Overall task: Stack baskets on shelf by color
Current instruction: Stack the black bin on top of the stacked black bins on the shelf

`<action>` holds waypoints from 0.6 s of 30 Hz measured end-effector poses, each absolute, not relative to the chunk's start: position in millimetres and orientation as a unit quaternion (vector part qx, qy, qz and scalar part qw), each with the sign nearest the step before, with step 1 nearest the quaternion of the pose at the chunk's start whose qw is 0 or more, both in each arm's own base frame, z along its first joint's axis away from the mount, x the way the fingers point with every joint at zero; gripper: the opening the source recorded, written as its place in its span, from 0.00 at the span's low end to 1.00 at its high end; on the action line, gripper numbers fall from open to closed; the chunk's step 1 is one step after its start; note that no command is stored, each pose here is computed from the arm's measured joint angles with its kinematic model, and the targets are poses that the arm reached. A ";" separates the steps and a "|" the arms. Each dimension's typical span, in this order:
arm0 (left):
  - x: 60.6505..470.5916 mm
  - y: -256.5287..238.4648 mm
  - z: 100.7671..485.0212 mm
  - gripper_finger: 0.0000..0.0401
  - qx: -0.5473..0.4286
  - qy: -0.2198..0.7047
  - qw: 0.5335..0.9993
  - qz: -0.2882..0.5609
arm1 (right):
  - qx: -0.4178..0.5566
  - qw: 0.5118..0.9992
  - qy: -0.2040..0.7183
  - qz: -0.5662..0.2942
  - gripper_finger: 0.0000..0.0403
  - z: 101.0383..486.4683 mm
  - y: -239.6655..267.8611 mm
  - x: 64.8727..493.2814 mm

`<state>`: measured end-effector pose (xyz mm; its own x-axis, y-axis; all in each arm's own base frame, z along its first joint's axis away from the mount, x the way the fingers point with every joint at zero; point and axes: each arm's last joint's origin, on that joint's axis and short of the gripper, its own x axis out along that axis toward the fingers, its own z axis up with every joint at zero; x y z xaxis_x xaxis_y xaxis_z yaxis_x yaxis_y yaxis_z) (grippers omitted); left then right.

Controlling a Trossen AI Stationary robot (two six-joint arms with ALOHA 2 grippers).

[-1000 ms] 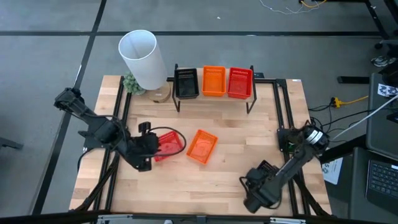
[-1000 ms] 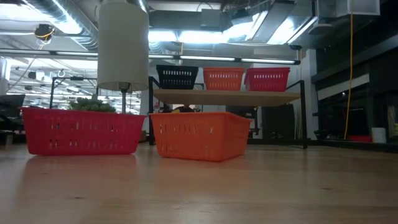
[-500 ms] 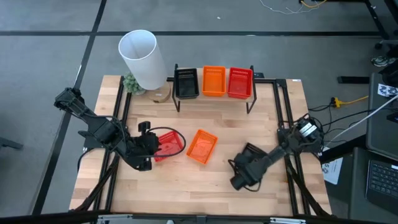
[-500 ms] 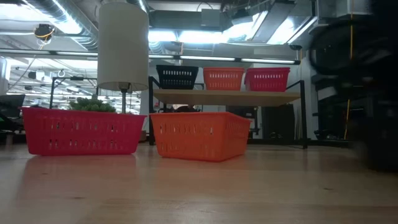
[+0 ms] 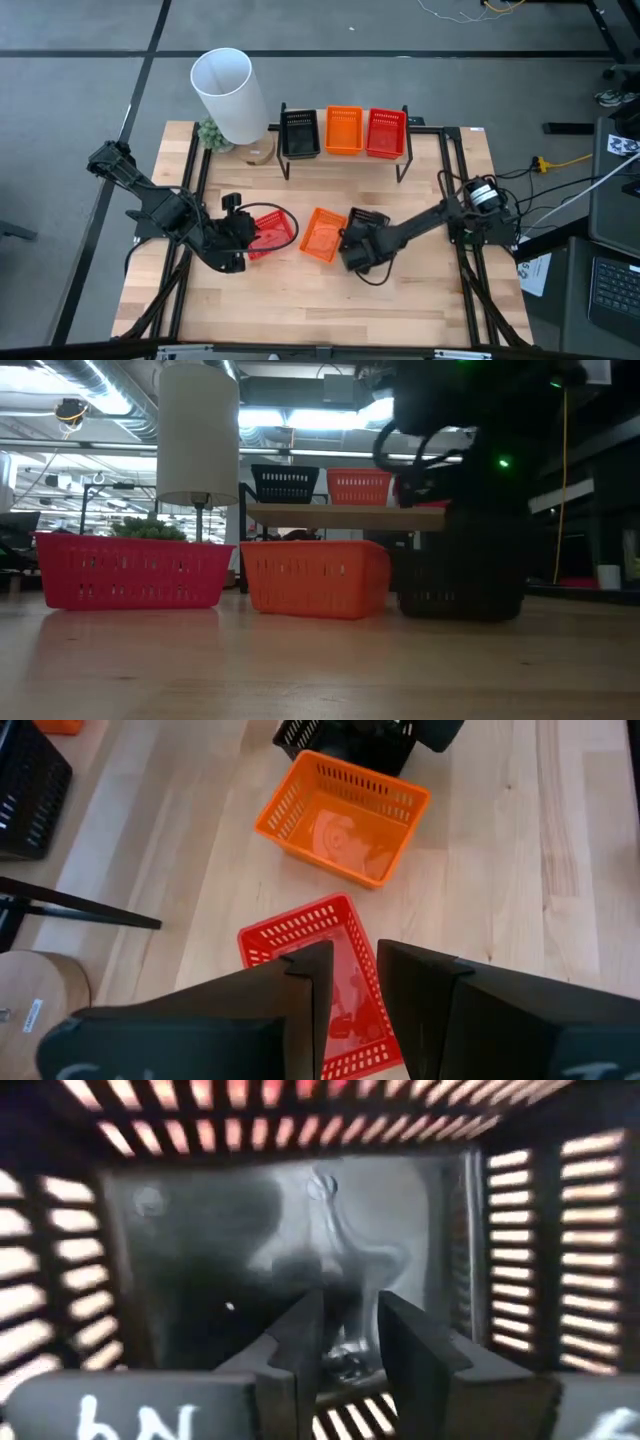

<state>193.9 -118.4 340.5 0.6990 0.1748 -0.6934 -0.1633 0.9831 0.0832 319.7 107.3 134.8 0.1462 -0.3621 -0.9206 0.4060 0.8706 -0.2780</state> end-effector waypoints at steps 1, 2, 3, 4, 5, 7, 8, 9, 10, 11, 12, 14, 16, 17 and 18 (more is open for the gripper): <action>193.9 -118.4 340.4 0.18 0.008 0.377 0.922 0.092 | 0.018 0.757 0.603 -0.249 0.25 139.2 106.5 322.8; 193.9 -118.4 340.4 0.18 0.008 0.377 0.922 0.092 | 0.015 0.761 0.601 -0.244 0.25 145.7 107.0 326.3; 193.9 -118.4 340.4 0.18 0.008 0.377 0.922 0.092 | 0.012 0.764 0.599 -0.238 0.25 153.2 107.7 330.0; 194.0 -118.4 340.4 0.18 0.008 0.377 0.922 0.092 | 0.009 0.767 0.598 -0.234 0.25 161.2 108.9 333.2; 194.0 -118.4 340.4 0.18 0.008 0.377 0.922 0.092 | 0.005 0.769 0.597 -0.228 0.25 169.2 110.1 335.9; 194.0 -118.4 340.4 0.18 0.008 0.377 0.922 0.092 | 0.002 0.775 0.594 -0.216 0.25 183.9 115.2 340.5; 194.0 -118.3 340.4 0.18 0.008 0.377 0.922 0.092 | 0.001 0.780 0.591 -0.203 0.25 190.6 119.1 342.6; 193.9 -118.3 340.4 0.18 0.008 0.377 0.922 0.092 | 0.000 0.783 0.595 -0.181 0.25 195.8 123.6 343.7; 193.9 -118.3 340.4 0.18 0.008 0.377 0.922 0.092 | 0.003 0.786 0.598 -0.155 0.25 200.0 129.1 344.7; 193.9 -118.3 340.4 0.18 0.008 0.377 0.922 0.092 | 0.008 0.790 0.600 -0.128 0.25 203.0 135.5 345.5; 193.9 -118.3 340.4 0.18 0.008 0.377 0.922 0.092 | 0.020 0.793 0.599 -0.107 0.25 204.2 141.4 346.1; 193.4 -118.0 340.0 0.18 0.010 0.379 0.920 0.093 | 0.032 0.798 0.596 -0.081 0.25 203.5 152.1 344.6; 192.1 -117.0 338.8 0.18 0.018 0.388 0.917 0.095 | 0.038 0.801 0.592 -0.073 0.25 199.1 161.7 340.3; 191.5 -116.6 338.4 0.18 0.022 0.391 0.915 0.096 | 0.037 0.799 0.596 -0.072 0.25 196.8 165.6 336.8; 191.0 -116.3 338.1 0.18 0.028 0.394 0.914 0.094 | 0.039 0.797 0.597 -0.077 0.25 194.3 169.1 333.5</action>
<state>191.0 -116.3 338.1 0.6726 0.1944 -0.7141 -0.1499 0.9807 0.1257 333.5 169.1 194.3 0.2748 -0.0758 -0.9585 0.1683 0.9853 -0.0297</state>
